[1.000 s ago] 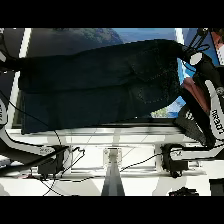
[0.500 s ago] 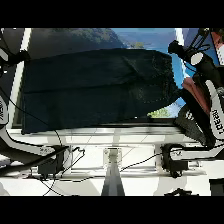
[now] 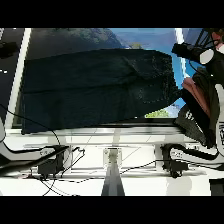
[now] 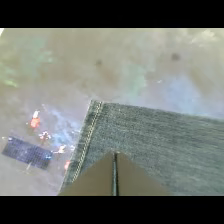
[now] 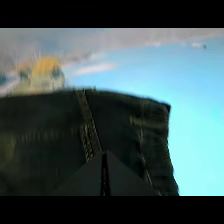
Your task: Fold the clothes and pants, and hang the long-sleeved shirts on hangers.
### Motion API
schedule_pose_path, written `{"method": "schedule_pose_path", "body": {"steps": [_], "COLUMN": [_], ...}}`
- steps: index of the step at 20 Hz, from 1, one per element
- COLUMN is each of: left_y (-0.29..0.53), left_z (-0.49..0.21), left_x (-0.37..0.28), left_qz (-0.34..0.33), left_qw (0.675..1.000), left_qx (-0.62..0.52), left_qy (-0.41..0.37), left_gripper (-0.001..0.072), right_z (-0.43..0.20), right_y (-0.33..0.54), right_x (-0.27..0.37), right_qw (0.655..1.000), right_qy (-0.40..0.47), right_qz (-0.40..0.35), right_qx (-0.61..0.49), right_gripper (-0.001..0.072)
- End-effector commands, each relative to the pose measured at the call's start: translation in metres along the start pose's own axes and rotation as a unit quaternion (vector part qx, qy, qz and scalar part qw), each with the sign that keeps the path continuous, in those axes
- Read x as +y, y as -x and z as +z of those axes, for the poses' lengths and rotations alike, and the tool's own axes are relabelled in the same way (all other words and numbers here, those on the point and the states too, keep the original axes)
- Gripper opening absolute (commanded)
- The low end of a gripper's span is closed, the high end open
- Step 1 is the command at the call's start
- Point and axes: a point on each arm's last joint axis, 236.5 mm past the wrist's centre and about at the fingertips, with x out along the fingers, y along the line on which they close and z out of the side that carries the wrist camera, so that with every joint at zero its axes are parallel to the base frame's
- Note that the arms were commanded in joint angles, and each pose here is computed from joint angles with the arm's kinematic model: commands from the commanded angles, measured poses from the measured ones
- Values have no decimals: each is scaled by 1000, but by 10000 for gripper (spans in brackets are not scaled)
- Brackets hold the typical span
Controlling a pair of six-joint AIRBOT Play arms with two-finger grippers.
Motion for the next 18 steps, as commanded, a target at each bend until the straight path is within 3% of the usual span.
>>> {"method": "schedule_pose_path", "body": {"steps": [1,6,9,12,15,17,18], "left_y": [54,124,156,165,150,135,128], "left_z": [11,4,-2,-20,-51,-76,-87], "left_x": [1,1,-4,-5,-5,-7,-8], "left_qz": [1,-2,-7,-10,-12,-16,-19], "left_qw": [1000,999,998,997,995,993,992], "left_qx": [-6,8,-7,-2,38,70,85], "left_qy": [0,-35,-54,-73,-95,-95,-95], "left_gripper": [20,19,20,20,19,19,20], "right_z": [-32,-112,-184,-226,-223,-232,-238], "right_y": [43,117,149,153,138,129,126], "right_x": [-5,-63,-92,-77,-59,-80,-91], "right_qw": [995,952,936,958,974,952,928], "right_qy": [46,99,38,-61,-184,-295,-364], "right_qz": [-19,-100,-98,-43,1,-41,-63], "right_qx": [86,272,336,278,132,73,57], "right_gripper": [28,27,26,25,26,28,119]}}
